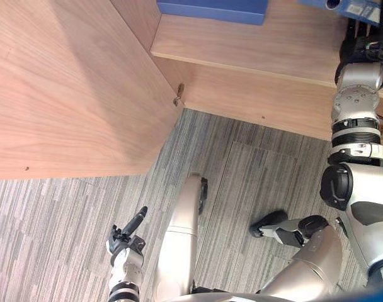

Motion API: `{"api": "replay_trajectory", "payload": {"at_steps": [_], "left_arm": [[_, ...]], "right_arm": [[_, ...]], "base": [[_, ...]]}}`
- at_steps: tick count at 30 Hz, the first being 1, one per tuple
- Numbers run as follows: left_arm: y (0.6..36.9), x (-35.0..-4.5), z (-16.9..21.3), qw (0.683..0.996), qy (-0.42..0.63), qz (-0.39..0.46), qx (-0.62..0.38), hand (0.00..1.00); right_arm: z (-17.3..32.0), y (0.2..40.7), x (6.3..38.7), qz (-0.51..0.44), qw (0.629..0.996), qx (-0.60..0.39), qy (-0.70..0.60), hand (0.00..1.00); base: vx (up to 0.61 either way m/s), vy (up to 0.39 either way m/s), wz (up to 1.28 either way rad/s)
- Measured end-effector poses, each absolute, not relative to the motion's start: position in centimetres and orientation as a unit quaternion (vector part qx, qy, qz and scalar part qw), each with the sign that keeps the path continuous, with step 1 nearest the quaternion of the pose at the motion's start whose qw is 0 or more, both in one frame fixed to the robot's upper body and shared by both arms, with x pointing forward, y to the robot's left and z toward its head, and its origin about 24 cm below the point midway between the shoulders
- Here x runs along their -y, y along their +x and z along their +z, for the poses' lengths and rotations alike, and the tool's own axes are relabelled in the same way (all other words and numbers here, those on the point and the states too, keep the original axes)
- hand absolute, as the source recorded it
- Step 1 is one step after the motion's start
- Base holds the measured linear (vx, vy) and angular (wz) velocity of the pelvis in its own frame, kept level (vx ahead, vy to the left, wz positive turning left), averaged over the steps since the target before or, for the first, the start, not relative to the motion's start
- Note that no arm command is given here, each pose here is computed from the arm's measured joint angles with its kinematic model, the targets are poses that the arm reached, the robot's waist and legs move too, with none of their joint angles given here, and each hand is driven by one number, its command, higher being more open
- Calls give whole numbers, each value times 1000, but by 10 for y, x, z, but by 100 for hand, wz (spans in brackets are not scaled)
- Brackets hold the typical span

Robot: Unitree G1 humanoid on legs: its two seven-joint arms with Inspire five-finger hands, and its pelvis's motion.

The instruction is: Walk over to the cabinet, pick up the folder, carry it to the office cabinet, place the folder inside the office cabinet, then close the office cabinet door

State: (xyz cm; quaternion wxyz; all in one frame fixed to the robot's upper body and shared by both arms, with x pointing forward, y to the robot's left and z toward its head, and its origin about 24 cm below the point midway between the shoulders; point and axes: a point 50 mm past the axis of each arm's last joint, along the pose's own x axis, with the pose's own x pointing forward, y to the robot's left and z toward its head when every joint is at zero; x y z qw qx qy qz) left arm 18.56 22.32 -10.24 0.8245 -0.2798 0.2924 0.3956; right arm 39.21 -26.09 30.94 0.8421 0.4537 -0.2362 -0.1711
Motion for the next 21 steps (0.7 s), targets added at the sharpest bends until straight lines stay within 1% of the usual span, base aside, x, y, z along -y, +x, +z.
{"api": "replay_trajectory", "payload": {"at_steps": [2,3,6,7,8,10,13,16,21], "left_arm": [[186,-224,-102,827,-280,393,-288,100],[186,-224,-102,828,-280,393,-286,100],[187,-223,-101,833,-282,382,-283,100],[187,-223,-101,836,-284,377,-282,100],[186,-223,-101,836,-284,376,-281,100],[186,-226,-98,843,-284,370,-270,100],[185,-231,-94,851,-280,363,-255,100],[184,-240,-88,862,-271,356,-238,100],[183,-248,-84,871,-251,352,-231,100]], "right_arm": [[310,396,250,-148,891,223,366,100],[308,398,247,-139,905,217,338,100],[292,408,233,-109,961,163,197,100],[288,410,228,-99,972,157,142,100],[288,411,226,-92,976,155,121,100],[285,413,226,-72,988,130,34,100],[276,415,222,-46,993,106,-32,100],[264,416,226,-23,991,80,-108,100],[251,416,232,-13,990,53,-133,100]], "base": [[7,-80,-9],[10,-84,-9],[25,-89,-4],[31,-75,-7],[35,-86,-8],[21,-69,-9],[16,-75,-9],[26,-86,-3],[41,-67,-3]]}}
